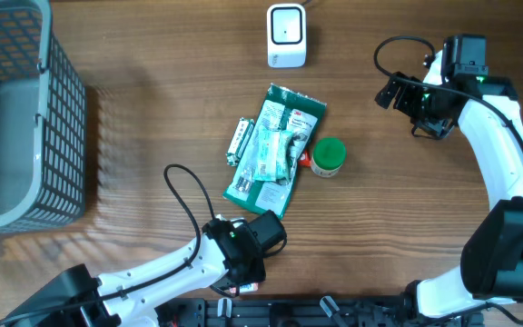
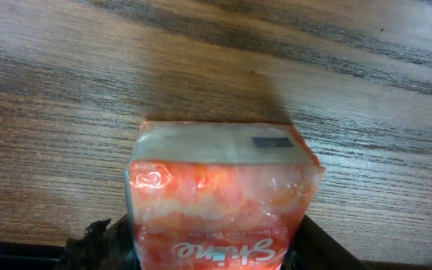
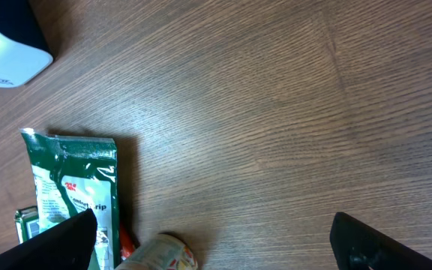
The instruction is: Scan the item barcode
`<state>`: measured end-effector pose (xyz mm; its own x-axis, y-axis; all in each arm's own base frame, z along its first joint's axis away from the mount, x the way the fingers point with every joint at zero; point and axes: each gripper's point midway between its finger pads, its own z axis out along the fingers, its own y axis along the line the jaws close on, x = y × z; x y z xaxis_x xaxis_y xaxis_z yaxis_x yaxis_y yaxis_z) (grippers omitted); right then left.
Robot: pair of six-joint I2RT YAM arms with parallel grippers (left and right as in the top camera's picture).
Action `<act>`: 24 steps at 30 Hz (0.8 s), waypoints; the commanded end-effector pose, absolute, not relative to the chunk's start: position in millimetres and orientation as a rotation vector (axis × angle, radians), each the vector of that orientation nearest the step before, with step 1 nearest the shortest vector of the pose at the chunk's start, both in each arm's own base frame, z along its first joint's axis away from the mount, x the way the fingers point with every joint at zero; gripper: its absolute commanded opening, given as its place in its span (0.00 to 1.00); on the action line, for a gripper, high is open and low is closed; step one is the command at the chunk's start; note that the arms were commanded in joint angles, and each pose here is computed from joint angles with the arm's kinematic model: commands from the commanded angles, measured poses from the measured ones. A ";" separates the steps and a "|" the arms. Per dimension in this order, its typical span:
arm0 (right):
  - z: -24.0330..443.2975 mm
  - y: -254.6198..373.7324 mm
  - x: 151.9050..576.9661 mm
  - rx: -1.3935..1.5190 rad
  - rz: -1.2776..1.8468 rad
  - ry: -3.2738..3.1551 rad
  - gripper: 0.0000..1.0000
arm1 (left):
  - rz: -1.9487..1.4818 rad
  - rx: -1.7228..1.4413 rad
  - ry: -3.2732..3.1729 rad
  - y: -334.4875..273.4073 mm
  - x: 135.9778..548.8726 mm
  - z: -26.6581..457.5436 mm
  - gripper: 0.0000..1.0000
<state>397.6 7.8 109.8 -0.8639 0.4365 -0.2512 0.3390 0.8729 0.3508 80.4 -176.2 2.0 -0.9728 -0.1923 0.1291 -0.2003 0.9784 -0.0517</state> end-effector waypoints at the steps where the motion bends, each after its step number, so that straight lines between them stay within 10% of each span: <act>1: 106.5 4.5 398.4 0.570 0.397 2.726 1.00 | 0.080 0.282 -2.997 -174.5 78.7 1.6 0.52; 13: 106.5 4.5 398.4 0.570 0.397 2.726 1.00 | 0.156 0.303 -3.180 -164.3 184.8 70.8 0.56; 24: 106.5 4.5 398.4 0.570 0.397 2.726 1.00 | 0.082 0.193 -2.873 -154.6 98.6 38.3 0.78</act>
<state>397.6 7.8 109.8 -0.8639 0.4365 -0.2512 0.3390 0.8729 0.3508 135.4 -142.7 54.7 -0.9672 -0.2001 0.1562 -0.2056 0.9784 -0.0201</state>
